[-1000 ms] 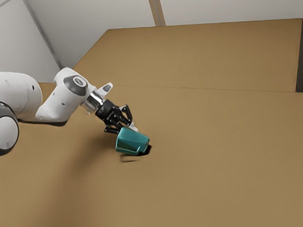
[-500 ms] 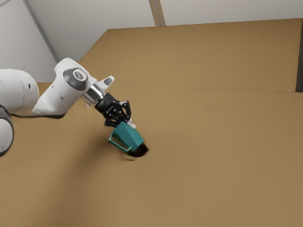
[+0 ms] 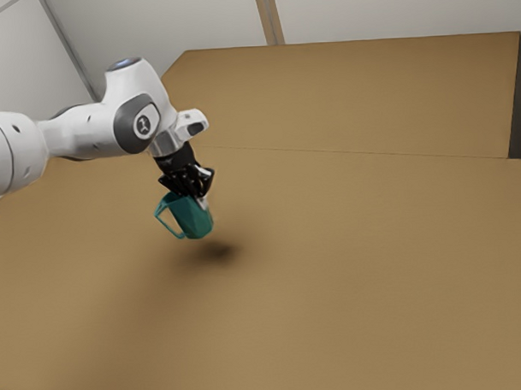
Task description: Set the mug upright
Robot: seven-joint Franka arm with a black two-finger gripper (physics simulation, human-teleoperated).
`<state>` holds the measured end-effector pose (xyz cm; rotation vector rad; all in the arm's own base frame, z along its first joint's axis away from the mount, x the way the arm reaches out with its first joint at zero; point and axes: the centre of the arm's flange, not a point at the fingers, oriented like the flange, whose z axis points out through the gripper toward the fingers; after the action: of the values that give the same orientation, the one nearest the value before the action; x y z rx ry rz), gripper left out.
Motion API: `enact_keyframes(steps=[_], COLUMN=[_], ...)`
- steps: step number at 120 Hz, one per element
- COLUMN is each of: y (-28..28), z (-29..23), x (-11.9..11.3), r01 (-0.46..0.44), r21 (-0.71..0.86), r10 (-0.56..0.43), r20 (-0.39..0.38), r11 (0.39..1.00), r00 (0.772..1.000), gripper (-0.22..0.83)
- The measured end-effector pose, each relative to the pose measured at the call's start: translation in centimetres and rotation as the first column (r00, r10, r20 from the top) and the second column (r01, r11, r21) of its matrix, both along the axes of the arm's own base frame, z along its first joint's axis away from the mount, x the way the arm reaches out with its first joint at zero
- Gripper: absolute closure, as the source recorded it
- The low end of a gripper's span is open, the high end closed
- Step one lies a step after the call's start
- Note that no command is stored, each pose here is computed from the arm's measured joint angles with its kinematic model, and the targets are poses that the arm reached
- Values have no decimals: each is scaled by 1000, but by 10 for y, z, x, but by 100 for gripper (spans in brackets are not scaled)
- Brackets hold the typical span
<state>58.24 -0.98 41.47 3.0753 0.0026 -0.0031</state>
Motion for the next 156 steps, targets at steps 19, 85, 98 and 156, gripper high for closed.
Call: enact_keyframes(steps=[19,85,98,156], y=[2,-3,-4,-8], z=[-10,-49,-56,-77], x=[-15,-25,-26,-23], r01=[63,112,102,75], r21=[107,175,166,138], r10=[-68,-134,-123,-89], r20=[45,122,118,99], r11=[992,978,981,988], r00=[997,983,985,991], gripper=[78,79,79,68])
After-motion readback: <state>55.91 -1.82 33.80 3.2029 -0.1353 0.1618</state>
